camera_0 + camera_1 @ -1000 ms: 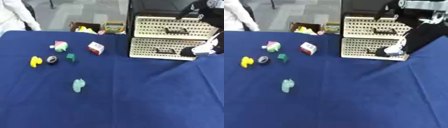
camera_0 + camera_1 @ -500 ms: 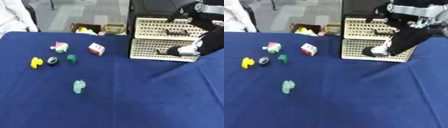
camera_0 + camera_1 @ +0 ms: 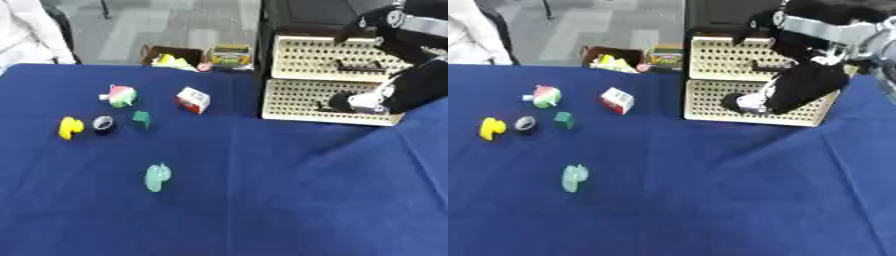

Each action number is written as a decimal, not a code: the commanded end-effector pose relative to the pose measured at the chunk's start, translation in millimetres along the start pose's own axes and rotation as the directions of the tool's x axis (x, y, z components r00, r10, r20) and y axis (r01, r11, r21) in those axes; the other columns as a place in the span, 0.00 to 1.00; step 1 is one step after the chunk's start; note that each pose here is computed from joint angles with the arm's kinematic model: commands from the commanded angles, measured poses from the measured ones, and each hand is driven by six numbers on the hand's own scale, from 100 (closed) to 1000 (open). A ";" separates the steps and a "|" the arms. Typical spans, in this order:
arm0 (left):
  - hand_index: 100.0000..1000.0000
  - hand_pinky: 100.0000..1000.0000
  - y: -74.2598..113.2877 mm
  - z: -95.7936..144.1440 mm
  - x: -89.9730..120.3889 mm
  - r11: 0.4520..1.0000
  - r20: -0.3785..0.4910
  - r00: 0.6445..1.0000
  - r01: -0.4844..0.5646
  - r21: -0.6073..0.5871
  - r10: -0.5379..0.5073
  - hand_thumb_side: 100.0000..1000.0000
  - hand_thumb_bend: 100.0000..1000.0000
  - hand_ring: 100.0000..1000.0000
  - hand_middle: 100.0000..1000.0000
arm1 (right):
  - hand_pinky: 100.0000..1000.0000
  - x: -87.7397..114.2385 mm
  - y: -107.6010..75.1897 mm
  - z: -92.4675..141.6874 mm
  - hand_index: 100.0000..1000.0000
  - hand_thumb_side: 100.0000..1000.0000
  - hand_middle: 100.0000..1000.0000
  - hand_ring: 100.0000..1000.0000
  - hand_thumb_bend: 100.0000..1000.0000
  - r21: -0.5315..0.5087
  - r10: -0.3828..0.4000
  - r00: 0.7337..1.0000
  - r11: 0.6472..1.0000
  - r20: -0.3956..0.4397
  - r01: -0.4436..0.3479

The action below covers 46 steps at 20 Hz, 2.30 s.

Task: Pick up objects from table and place into drawer.

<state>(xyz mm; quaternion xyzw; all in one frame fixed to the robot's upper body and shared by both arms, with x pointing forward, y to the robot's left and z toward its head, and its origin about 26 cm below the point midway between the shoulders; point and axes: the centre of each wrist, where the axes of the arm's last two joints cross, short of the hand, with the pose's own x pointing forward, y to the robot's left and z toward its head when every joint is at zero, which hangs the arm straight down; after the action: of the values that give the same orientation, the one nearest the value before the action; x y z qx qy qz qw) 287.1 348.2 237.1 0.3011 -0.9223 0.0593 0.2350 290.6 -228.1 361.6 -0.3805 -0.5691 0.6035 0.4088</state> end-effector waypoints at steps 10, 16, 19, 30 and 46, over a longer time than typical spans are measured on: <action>0.86 0.43 6.1 -10.0 7.4 1.000 0.059 0.998 0.030 -0.007 -0.029 0.79 0.00 0.55 0.66 | 0.00 -18.3 -2.9 7.4 0.85 0.44 0.00 0.06 0.39 0.144 -0.052 0.965 0.985 -0.257 0.092; 0.86 0.43 6.4 -9.5 7.2 0.999 0.057 0.998 0.032 -0.008 -0.032 0.79 0.00 0.55 0.66 | 0.00 -35.1 -5.4 -4.0 0.85 0.46 0.00 0.06 0.41 0.110 -0.022 0.940 0.992 -0.339 0.063; 0.86 0.43 6.3 -9.4 7.1 0.999 0.056 0.998 0.032 -0.008 -0.032 0.79 0.00 0.55 0.66 | 0.00 -39.5 -8.2 -9.8 0.85 0.46 0.00 0.06 0.41 0.095 -0.017 0.934 0.994 -0.357 0.054; 0.86 0.42 5.9 -9.2 7.0 1.000 0.054 0.998 0.029 0.001 -0.029 0.79 0.00 0.54 0.66 | 0.00 -54.7 2.2 -44.7 0.85 0.45 0.00 0.06 0.38 0.140 0.011 0.911 0.989 -0.412 0.051; 0.86 0.42 5.6 -7.4 6.1 1.000 0.047 0.999 0.025 0.011 -0.025 0.80 0.00 0.54 0.66 | 0.00 -64.2 8.9 -62.6 0.86 0.46 0.00 0.06 0.38 0.158 0.002 0.889 0.984 -0.457 0.079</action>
<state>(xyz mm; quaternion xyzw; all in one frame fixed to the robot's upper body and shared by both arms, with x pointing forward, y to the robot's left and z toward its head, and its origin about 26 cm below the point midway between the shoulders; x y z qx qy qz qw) 286.1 350.3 237.1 0.3104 -0.9203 0.0575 0.2310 372.5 -260.1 338.0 -0.4817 -0.4526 0.5708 0.4871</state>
